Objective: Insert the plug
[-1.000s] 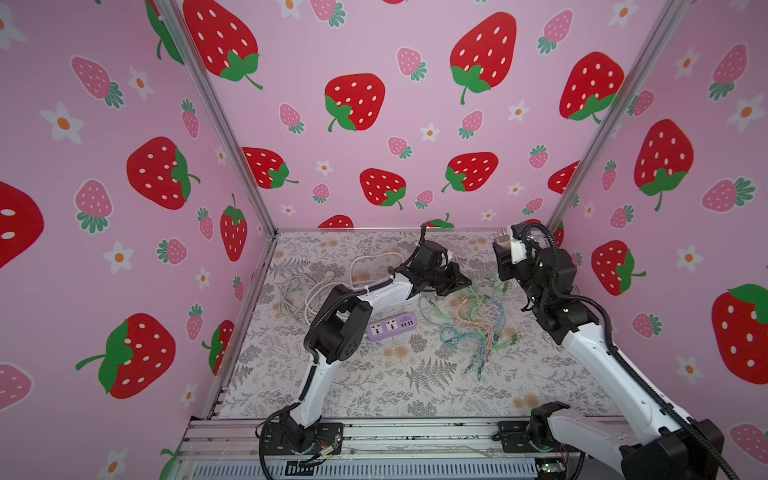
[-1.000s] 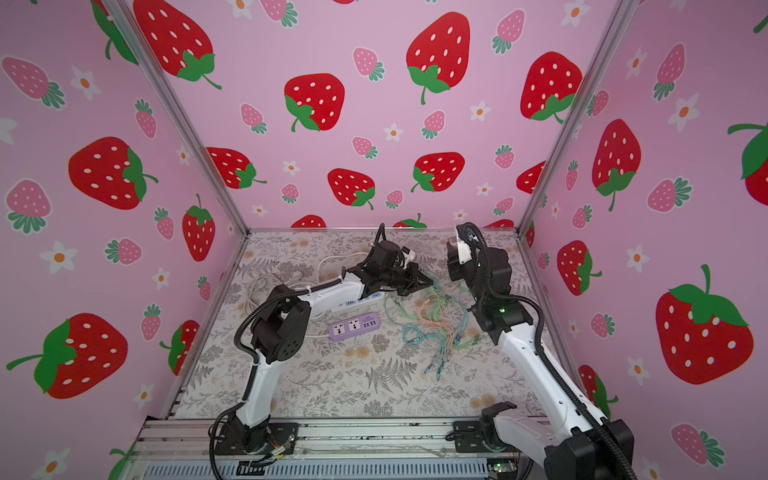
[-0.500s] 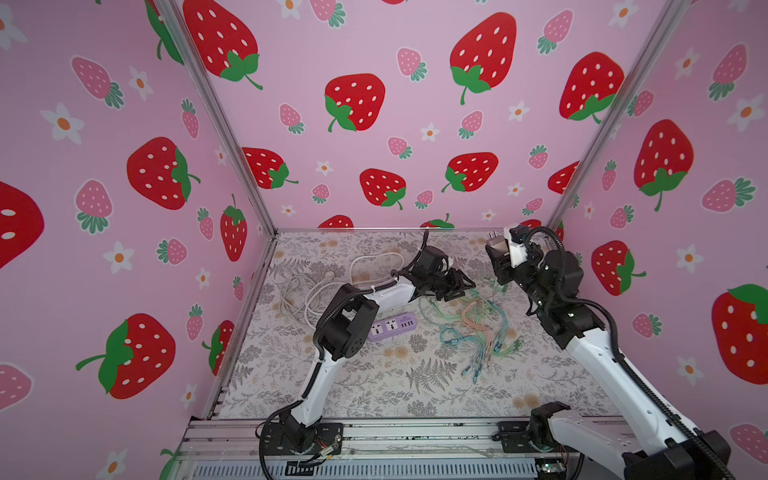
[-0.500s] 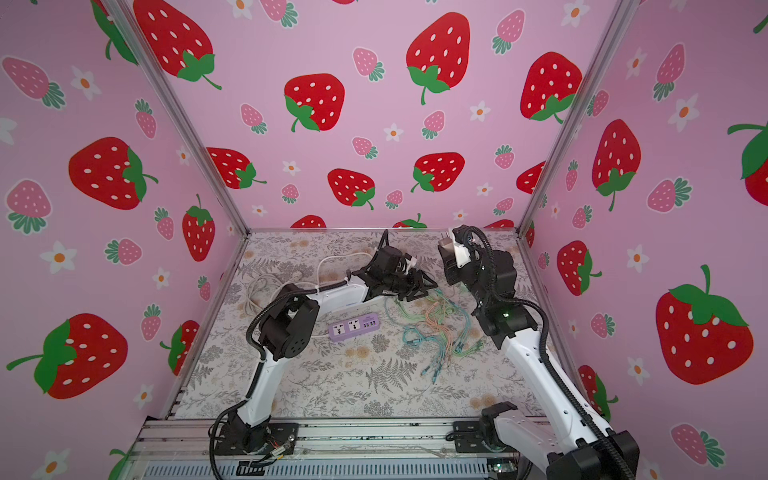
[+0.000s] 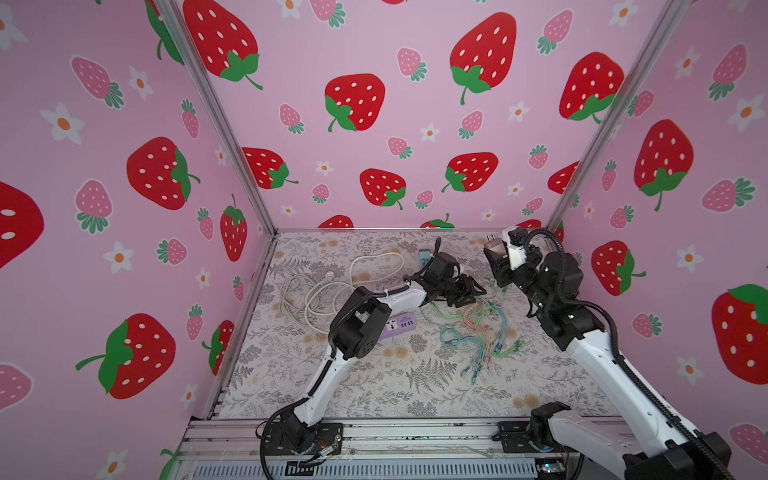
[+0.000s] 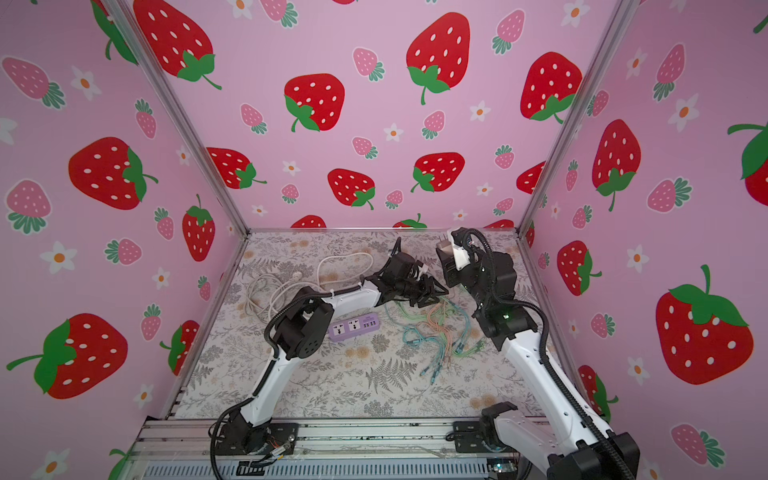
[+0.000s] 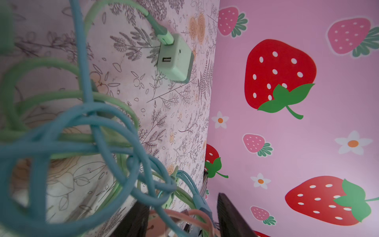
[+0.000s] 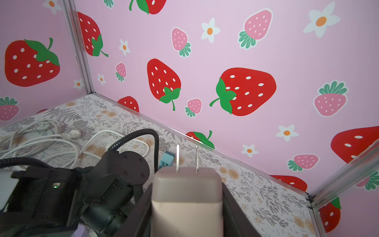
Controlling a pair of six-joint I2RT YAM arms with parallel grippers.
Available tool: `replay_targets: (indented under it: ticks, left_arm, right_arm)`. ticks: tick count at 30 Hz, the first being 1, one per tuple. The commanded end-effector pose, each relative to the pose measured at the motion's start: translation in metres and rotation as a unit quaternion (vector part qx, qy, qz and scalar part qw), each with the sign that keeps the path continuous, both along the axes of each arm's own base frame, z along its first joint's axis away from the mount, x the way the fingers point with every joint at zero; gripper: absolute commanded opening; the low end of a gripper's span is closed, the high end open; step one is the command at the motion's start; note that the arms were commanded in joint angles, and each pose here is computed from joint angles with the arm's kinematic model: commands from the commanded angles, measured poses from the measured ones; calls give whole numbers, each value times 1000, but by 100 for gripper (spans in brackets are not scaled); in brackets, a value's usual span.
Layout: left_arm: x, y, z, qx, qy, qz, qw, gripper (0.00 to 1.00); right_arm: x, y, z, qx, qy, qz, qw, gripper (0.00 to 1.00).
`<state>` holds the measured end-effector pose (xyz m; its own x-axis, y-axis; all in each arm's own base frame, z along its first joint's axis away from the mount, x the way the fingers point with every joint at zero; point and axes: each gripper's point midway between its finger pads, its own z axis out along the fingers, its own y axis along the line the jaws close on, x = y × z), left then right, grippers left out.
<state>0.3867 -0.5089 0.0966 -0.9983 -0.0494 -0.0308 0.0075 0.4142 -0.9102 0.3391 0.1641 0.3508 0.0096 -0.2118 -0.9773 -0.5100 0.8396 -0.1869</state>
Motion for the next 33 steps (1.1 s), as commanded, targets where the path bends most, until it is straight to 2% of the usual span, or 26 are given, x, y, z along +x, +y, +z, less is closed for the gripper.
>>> replay_targets:
  ticks: [1,5,9,16,20,25,29,33]
  left_arm:
    - [6,-8,25,-28,-9,0,1000,41]
    - [10,-4,29,-30,-12,7,999,21]
    - [12,3,36,-35,-17,12,999,0]
    - [-3,12,58,-51,-40,-17,998,0]
    - [-24,12,77,-93,-50,-69,992,0]
    - [-60,21,107,-164,-59,-150,973,0]
    - [-73,27,125,-177,-80,-180,964,0]
    - [-71,37,135,-183,-95,-185,961,0]
  right_arm:
    - [-6,-2,9,1,-17,4,1000,32]
    - [-2,-12,7,-2,-16,-27,999,30]
    - [8,-32,9,-10,-20,-92,996,29]
    - [24,-73,36,-21,-48,-216,975,29]
    - [25,-84,59,-8,-73,-246,967,29]
    - [23,-89,71,-11,-89,-260,961,29]
    - [24,-99,70,-18,-87,-287,954,29]
    - [19,-113,73,-16,-90,-318,944,29]
